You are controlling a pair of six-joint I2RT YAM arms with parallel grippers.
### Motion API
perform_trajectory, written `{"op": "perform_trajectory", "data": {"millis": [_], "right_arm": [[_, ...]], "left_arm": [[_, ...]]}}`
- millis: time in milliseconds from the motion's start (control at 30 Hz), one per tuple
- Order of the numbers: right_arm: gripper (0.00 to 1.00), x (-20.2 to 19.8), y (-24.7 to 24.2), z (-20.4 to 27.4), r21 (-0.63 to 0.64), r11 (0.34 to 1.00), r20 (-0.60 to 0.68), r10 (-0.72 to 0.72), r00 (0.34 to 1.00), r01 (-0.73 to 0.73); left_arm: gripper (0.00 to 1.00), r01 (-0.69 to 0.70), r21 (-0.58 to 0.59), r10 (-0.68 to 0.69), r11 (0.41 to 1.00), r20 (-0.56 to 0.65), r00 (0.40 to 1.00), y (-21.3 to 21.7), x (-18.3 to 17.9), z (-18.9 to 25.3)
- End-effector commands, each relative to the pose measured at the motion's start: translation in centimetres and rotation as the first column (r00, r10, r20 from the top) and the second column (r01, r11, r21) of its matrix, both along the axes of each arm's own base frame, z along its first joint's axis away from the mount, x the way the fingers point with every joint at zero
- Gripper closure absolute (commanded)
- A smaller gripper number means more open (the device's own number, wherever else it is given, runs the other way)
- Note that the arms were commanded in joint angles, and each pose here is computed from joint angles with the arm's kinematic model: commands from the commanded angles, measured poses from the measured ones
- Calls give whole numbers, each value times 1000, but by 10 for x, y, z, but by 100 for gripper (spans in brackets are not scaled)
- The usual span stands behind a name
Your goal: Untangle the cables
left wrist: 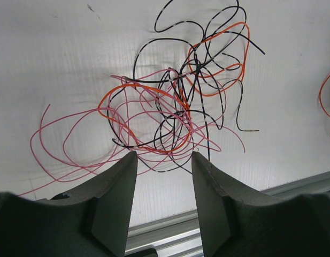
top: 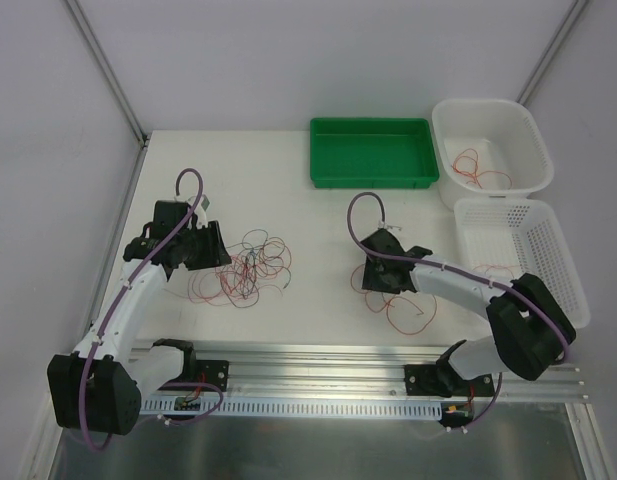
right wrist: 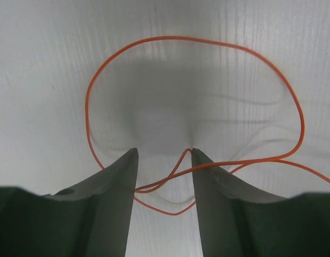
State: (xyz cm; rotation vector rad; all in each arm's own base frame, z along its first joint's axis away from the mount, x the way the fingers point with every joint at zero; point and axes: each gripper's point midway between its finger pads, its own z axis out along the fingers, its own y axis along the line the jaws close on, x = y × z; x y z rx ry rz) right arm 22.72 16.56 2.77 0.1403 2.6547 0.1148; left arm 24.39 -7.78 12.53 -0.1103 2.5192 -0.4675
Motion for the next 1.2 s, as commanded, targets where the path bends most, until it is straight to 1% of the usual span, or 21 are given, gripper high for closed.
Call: {"op": "perform_trajectory", "data": {"millis": [0, 33, 67, 100, 167, 233, 267, 333, 433, 500, 567, 600, 667, 733, 800, 833, 900, 967, 1033, 1067, 1167], "right_arm": [[56, 8, 3, -1, -11, 999, 29, -40, 999, 40], [58, 8, 3, -2, -14, 999, 26, -40, 999, 40], [64, 7, 4, -3, -20, 999, 22, -34, 999, 34], [66, 6, 5, -3, -24, 999, 20, -29, 999, 29], [78, 5, 5, -4, -32, 999, 21, -17, 1000, 18], [86, 4, 5, -3, -36, 999, 19, -10, 1000, 11], [93, 5, 7, -1, -34, 999, 26, -5, 1000, 6], [99, 6, 6, 6, -44, 999, 40, 8, 999, -6], [99, 9, 5, 22, -57, 998, 63, 39, 997, -35], [99, 18, 8, 46, -54, 997, 116, 69, 991, -63], [99, 22, 4, 67, -80, 994, 153, 90, 984, -79], [99, 31, 6, 90, -87, 989, 204, 134, 970, -118], [99, 37, 0, 113, -128, 983, 236, 159, 959, -132], [99, 48, -4, 151, -166, 973, 299, 203, 933, -158], [99, 57, -12, 177, -183, 972, 345, 203, 916, -147], [99, 63, -13, 203, -175, 974, 392, 204, 897, -145], [99, 75, -27, 226, -192, 974, 434, 196, 879, -123], [99, 89, -42, 264, -211, 972, 504, 200, 841, -105], [99, 100, -49, 287, -194, 977, 548, 181, 817, -86], [99, 109, -60, 311, -175, 983, 592, 149, 792, -53], [99, 128, -71, 344, -173, 984, 654, 138, 744, -31]], "left_arm": [[55, 15, -18, -14, 1000, 34, 999, -4, 2, 6], [54, 15, -19, -15, 1000, 36, 999, -4, 2, 6], [55, 17, -18, -16, 1000, 34, 999, -5, 2, 6], [55, 17, -21, -16, 1000, 35, 999, -5, 2, 6], [55, 18, -20, -17, 1000, 39, 999, -5, 2, 7], [55, 19, -21, -18, 1000, 42, 999, -5, 2, 8], [55, 18, -22, -17, 1000, 43, 999, -5, 3, 8], [55, 20, -23, -19, 1000, 43, 999, -5, 3, 8], [55, 21, -24, -20, 999, 43, 999, -6, 2, 8], [55, 20, -23, -19, 1000, 46, 999, -5, 2, 9], [55, 20, -25, -19, 999, 48, 999, -5, 2, 10], [55, 20, -25, -19, 999, 49, 999, -6, 2, 9], [55, 21, -27, -20, 999, 55, 998, -6, 2, 11], [55, 24, -29, -22, 999, 58, 998, -6, 2, 12], [54, 24, -31, -22, 999, 61, 998, -7, 2, 13], [55, 26, -31, -24, 999, 61, 998, -7, 2, 12], [54, 26, -34, -24, 999, 67, 997, -7, 1, 14], [54, 28, -33, -25, 999, 70, 997, -7, 1, 15], [54, 27, -32, -24, 999, 76, 997, -7, 2, 16], [54, 27, -32, -24, 999, 76, 997, -7, 1, 15], [54, 29, -33, -26, 999, 81, 996, -7, 1, 17]]}}
